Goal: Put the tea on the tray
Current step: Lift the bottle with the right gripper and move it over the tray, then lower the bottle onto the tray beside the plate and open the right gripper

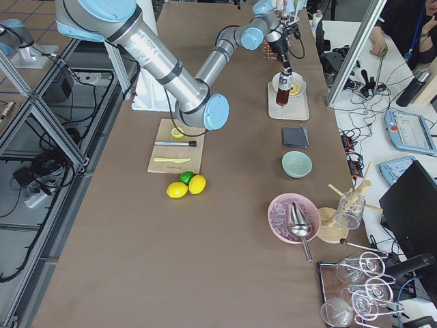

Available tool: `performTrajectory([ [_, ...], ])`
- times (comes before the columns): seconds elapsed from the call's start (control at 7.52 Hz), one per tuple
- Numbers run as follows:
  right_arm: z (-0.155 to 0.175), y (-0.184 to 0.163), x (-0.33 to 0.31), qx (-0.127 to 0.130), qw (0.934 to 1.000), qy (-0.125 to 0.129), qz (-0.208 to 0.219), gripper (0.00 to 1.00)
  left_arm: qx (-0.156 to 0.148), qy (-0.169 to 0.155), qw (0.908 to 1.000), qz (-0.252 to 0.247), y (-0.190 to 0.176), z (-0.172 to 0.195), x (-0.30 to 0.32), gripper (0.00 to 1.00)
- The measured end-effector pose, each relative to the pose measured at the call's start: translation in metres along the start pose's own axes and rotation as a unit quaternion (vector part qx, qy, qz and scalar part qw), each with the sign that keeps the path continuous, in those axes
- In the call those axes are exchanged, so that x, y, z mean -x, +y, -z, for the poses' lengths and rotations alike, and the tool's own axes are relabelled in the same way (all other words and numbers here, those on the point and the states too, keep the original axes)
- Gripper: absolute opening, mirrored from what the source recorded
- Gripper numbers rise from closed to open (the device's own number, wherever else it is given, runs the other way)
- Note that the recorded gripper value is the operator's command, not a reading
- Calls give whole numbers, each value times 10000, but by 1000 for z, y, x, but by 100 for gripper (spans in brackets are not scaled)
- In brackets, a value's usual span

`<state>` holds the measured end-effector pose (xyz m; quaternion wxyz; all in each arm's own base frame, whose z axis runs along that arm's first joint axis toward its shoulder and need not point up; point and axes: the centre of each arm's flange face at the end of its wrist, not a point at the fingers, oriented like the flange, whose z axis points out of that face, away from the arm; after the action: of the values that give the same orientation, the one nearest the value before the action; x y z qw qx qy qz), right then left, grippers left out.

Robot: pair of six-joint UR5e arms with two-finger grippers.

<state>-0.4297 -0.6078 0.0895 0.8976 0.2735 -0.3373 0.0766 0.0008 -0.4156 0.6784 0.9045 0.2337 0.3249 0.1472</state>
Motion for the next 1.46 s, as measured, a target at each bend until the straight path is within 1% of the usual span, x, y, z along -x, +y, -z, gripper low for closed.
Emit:
performTrajectory([
  [0.27, -57, -24, -10, 8, 9999, -67, -94, 0, -32, -2, 10000, -17, -1, 2, -1, 100],
  [0.4, -74, -29, -13, 41, 9999, -105, -117, 0, -61, -17, 10000, -3, -2, 5, 0, 100],
  [0.66, -89, -31, -15, 65, 9997, -155, -156, 0, -94, -32, 10000, 7, -3, 8, 1, 100],
  [0.93, -92, -30, -15, 86, 9997, -169, -164, 0, -104, -34, 9999, 5, -4, 8, 1, 100],
  [1.06, -93, -29, -14, 94, 9997, -172, -155, 2, -103, -34, 9999, 2, -4, 8, 1, 100],
  [1.2, -94, -27, -13, 102, 9997, -170, -133, 77, -102, -33, 9999, 1, -4, 8, 1, 100],
  [1.33, -95, -26, -14, 108, 9997, -163, -113, 99, -103, -34, 9999, 4, -3, 8, 2, 100],
  [1.46, -96, -24, -14, 108, 9998, -157, -93, 100, -100, -38, 9999, 7, -3, 8, 2, 100],
])
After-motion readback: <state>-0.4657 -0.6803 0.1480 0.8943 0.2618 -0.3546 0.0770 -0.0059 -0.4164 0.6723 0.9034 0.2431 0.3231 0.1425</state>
